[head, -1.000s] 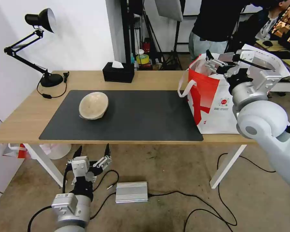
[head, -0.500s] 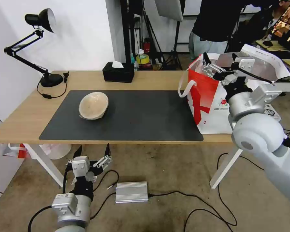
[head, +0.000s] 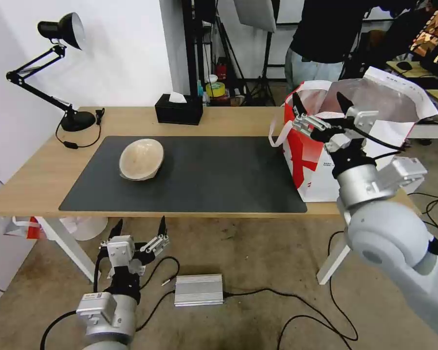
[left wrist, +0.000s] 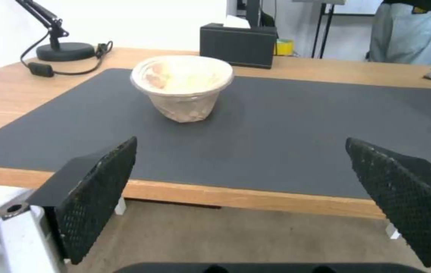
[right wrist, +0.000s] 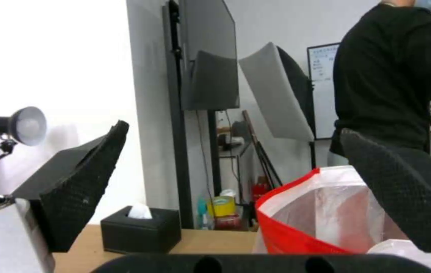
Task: Pick up the trash from the table and place it into the takeout bag.
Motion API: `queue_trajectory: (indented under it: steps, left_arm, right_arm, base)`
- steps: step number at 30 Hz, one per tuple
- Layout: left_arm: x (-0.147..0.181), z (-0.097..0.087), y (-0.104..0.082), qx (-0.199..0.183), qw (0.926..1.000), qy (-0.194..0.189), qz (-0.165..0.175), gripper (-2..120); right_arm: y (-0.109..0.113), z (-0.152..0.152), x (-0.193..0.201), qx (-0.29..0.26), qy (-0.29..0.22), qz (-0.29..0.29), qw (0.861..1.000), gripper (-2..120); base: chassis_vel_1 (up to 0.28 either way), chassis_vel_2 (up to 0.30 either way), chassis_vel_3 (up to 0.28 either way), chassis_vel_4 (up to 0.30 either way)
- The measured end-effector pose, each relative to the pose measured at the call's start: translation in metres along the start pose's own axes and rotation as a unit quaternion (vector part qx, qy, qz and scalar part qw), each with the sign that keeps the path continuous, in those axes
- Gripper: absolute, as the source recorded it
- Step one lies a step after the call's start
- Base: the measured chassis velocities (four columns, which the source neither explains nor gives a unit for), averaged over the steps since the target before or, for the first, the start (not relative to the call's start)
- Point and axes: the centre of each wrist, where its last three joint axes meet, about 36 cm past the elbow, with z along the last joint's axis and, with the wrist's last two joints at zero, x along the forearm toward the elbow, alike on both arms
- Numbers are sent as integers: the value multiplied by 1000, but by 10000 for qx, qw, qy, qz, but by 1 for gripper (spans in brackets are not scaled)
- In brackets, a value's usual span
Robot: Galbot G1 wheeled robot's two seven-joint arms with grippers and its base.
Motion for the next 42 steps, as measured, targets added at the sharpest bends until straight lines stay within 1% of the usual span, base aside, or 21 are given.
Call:
queue_trajectory:
  steps: [2,4,16,18,19,22,30,39,40,42]
  left_arm:
    - [0,0,0,-7,10000,-1,-2,99]
    - [1,-1,0,-15,10000,-10,-4,97]
    - [2,-2,0,-38,10000,-26,-7,97]
    - [2,-2,0,-40,10000,-28,-8,97]
    - [2,-2,0,-42,10000,-29,-8,95]
    - [2,-2,0,-45,10000,-30,-5,97]
    - [2,-2,-1,-64,10000,-31,-2,98]
    - [1,-2,-1,-75,10000,-36,-5,98]
    - [1,-2,-1,-79,10000,-33,-5,101]
    - [1,-1,-1,-86,10000,-27,-6,95]
  right_arm:
    - [1,-1,3,2,3,-11,10000,100]
    - [5,-4,9,-15,36,-61,10000,100]
    - [17,-2,32,-72,104,-166,9998,100]
    - [19,1,37,-76,101,-150,9998,100]
    - [20,3,41,-87,100,-132,9998,100]
    - [22,6,47,-107,130,-81,9998,100]
    - [25,12,60,-49,200,7,9998,100]
    - [33,20,79,2,417,98,9991,100]
    - [35,23,84,54,479,174,9987,100]
    - [37,26,89,111,527,332,9980,100]
  base:
    - [0,0,0,0]
    - [0,0,0,0]
    - [0,0,0,0]
    - [0,0,0,0]
    - [0,0,0,0]
    - [0,0,0,0]
    - [0,0,0,0]
    - [0,0,0,0]
    - [0,0,0,0]
    - [0,0,0,0]
